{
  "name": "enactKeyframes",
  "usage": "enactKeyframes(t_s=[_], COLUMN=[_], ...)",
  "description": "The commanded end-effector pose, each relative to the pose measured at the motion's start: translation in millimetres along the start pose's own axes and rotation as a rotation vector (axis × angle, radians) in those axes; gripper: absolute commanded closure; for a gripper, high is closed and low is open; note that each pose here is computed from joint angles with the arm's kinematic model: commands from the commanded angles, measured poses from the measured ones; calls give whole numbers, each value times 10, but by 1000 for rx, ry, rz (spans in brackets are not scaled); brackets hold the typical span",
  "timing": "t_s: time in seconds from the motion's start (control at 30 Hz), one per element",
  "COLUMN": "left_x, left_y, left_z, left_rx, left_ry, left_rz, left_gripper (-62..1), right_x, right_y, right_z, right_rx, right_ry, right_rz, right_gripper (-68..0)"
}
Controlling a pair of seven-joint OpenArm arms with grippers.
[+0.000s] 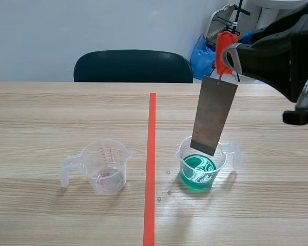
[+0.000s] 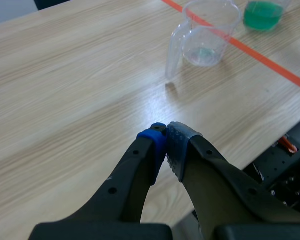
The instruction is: Do the redox reaction experiment
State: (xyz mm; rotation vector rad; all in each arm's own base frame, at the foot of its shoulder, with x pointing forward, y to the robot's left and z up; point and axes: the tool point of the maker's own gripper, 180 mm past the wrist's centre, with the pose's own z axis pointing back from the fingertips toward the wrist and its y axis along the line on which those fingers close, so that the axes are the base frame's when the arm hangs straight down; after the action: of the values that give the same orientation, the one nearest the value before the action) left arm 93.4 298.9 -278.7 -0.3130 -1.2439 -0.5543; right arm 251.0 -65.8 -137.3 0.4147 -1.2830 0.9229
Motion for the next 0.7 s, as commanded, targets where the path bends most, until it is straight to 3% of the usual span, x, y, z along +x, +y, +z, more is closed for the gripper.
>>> enactKeyframes(t_s=[0.0,0.1,0.27,0.4,0.67], left_x=[77,47,69,51,52], left_y=[30,-53,-56,-66,-71], left_z=[64,277,442,486,491], left_rx=[36,32,105,139,141], left_ry=[-44,-13,-18,-14,-15], left_rz=[-12,-51,-102,-119,-122], left_gripper=[-33,-132,-470,-621,-623], right_x=[72,71,72,72,73], right_y=[-37,-36,-36,-36,-36], right_z=[16,16,16,16,16], right_rx=[-8,-8,-7,-7,-7], right_ry=[-20,-19,-20,-20,-20], right_rz=[18,18,18,18,18], right_gripper=[-8,-8,-8,-8,-8])
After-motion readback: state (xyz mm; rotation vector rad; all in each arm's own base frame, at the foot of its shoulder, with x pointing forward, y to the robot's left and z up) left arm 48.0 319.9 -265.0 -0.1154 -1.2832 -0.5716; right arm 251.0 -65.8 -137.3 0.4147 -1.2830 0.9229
